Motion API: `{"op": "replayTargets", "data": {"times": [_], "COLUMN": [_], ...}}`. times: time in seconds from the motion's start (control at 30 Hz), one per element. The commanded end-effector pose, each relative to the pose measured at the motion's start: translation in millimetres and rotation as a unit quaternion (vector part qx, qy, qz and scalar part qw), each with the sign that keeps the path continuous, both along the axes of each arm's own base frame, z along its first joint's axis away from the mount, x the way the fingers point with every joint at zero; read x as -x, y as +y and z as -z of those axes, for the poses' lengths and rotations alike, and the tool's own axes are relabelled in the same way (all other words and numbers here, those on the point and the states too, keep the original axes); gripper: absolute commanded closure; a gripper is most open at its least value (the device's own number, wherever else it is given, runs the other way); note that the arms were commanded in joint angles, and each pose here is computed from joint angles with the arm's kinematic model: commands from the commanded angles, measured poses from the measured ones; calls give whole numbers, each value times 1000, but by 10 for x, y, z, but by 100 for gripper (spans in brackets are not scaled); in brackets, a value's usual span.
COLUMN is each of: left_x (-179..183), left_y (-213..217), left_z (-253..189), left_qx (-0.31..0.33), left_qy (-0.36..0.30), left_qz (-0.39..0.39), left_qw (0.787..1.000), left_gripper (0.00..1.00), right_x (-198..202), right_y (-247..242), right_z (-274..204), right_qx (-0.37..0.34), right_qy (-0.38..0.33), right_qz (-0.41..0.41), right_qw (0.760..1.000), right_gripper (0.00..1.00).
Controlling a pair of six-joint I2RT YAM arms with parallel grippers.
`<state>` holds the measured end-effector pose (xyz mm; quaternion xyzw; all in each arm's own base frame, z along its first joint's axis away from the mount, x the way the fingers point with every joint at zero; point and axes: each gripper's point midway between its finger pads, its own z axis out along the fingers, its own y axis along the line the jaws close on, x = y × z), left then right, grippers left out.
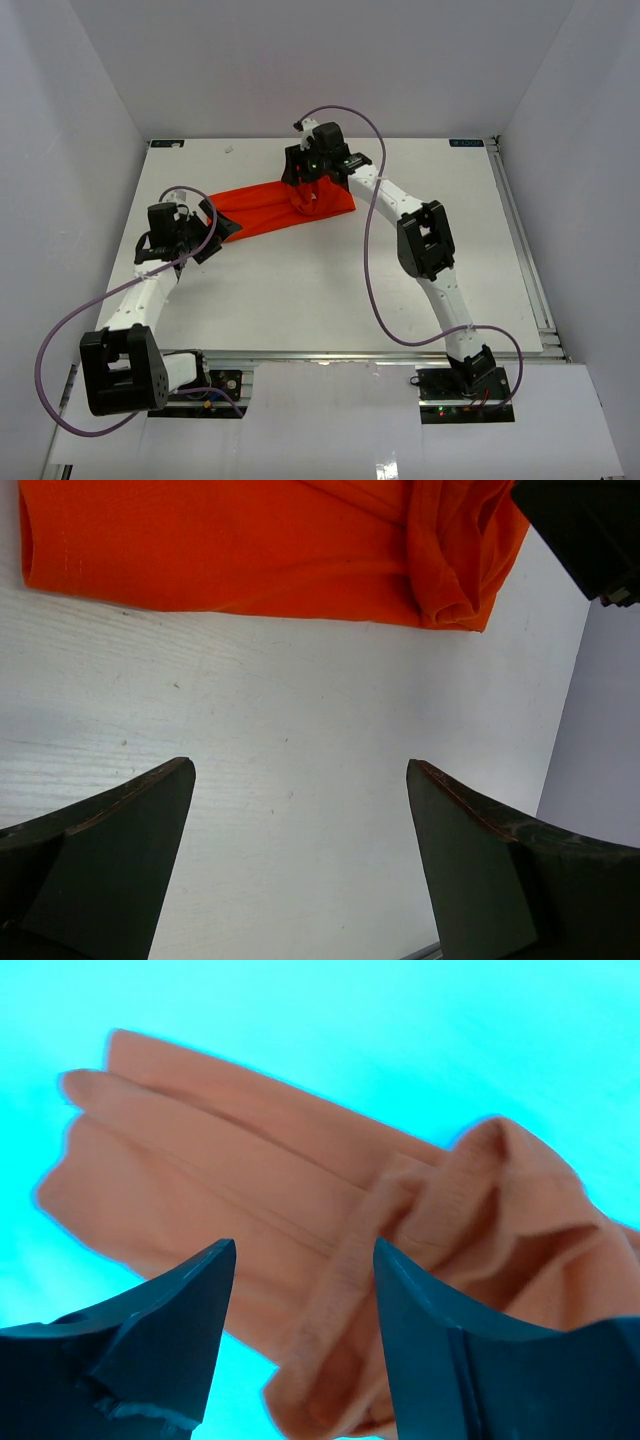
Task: Fold and stack the t-shirts
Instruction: Fold the tshirt
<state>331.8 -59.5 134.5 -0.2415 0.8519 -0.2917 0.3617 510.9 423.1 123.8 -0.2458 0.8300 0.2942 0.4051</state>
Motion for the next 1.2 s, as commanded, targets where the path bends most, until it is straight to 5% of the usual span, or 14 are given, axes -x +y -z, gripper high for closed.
{"op": "replayTargets", "data": {"times": [0.0, 0.13, 0.27, 0.5, 0.87, 1.17], "left_x": [0, -30, -117, -469, -1361, -1863], "left_y": [-8, -39, -252, -1004, -1685, -1837], "left_z": [-149, -223, -390, -505, -148, -215], "left_qx": [-3, 3, 53, 57, -57, -65], "left_qy": [-24, -41, -82, -107, -97, -124], "left_qz": [7, 16, 68, 191, 251, 256], "left_qw": [1000, 999, 993, 974, 962, 956], "left_gripper": [2, 2, 7, 10, 28, 52], "right_x": [243, 404, 188, -121, 105, 251], "right_y": [253, 1, -517, -1349, -1303, -1198], "right_z": [-1165, -1289, -1009, -610, -31, 444], "right_qx": [-112, -151, -106, -72, -102, -135], "right_qy": [-66, -77, -73, -23, 73, 142], "right_qz": [-90, -174, -147, -79, -129, -145], "right_qw": [987, 970, 981, 994, 984, 970], "right_gripper": [36, 40, 61, 59, 69, 79]}}
